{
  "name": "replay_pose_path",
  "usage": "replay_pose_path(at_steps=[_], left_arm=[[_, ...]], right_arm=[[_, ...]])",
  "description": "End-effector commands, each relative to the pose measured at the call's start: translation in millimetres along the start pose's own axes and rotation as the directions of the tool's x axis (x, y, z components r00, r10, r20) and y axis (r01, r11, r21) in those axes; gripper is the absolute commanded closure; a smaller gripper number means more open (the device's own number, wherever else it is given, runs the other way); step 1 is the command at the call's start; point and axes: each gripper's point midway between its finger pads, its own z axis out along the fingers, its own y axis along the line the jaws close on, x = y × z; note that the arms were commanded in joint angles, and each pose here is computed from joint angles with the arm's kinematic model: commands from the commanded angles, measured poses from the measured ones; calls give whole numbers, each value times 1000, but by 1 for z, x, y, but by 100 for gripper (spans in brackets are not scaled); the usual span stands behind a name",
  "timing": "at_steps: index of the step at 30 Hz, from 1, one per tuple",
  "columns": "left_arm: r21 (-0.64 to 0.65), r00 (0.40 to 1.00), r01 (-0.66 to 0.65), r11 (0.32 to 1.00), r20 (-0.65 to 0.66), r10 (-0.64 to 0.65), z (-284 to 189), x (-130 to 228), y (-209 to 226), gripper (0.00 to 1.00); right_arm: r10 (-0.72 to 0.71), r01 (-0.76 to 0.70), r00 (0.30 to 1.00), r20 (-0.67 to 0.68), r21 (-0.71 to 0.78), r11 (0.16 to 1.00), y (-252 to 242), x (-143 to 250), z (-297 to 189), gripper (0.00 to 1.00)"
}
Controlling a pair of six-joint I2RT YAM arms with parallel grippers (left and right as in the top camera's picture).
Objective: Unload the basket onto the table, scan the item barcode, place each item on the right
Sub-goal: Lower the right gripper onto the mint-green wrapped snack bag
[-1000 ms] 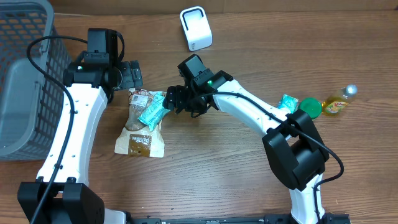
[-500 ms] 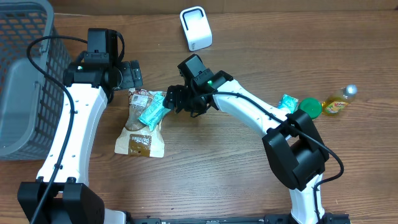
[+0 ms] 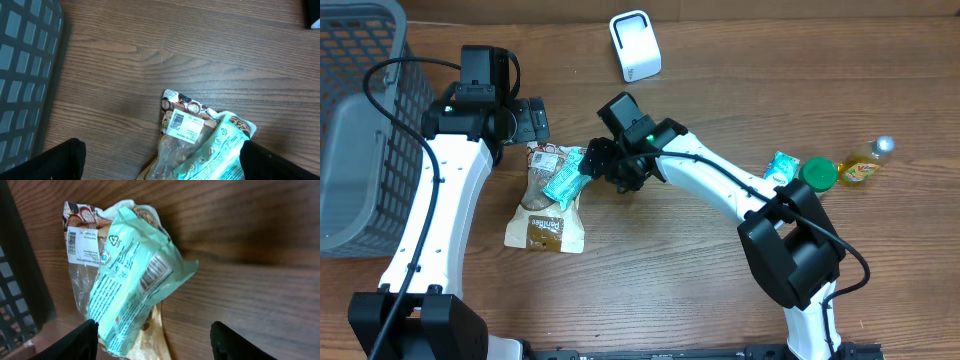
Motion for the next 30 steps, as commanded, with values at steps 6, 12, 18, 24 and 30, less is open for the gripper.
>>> replay_pose_path(at_steps=[6, 12, 18, 24, 30], left_arm=[[-12, 1000, -4, 1000, 19, 4, -4, -5, 4, 1], [-12, 1000, -4, 1000, 19, 4, -4, -5, 4, 0], [-12, 1000, -4, 1000, 19, 4, -4, -5, 4, 0], [-12, 1000, -4, 1000, 19, 4, -4, -5, 4, 0], [-12, 1000, -4, 1000, 19, 4, -4, -5, 4, 0]], right_arm=[[139, -140, 990, 32, 21, 990, 2, 7, 7, 31], [108, -108, 993, 57, -12, 994, 15, 7, 9, 31], [86, -86, 990, 110, -3, 996, 19, 5, 11, 31], [70, -72, 988, 135, 4, 997, 22, 6, 13, 31], [65, -67, 988, 137, 10, 998, 22, 9, 14, 37]])
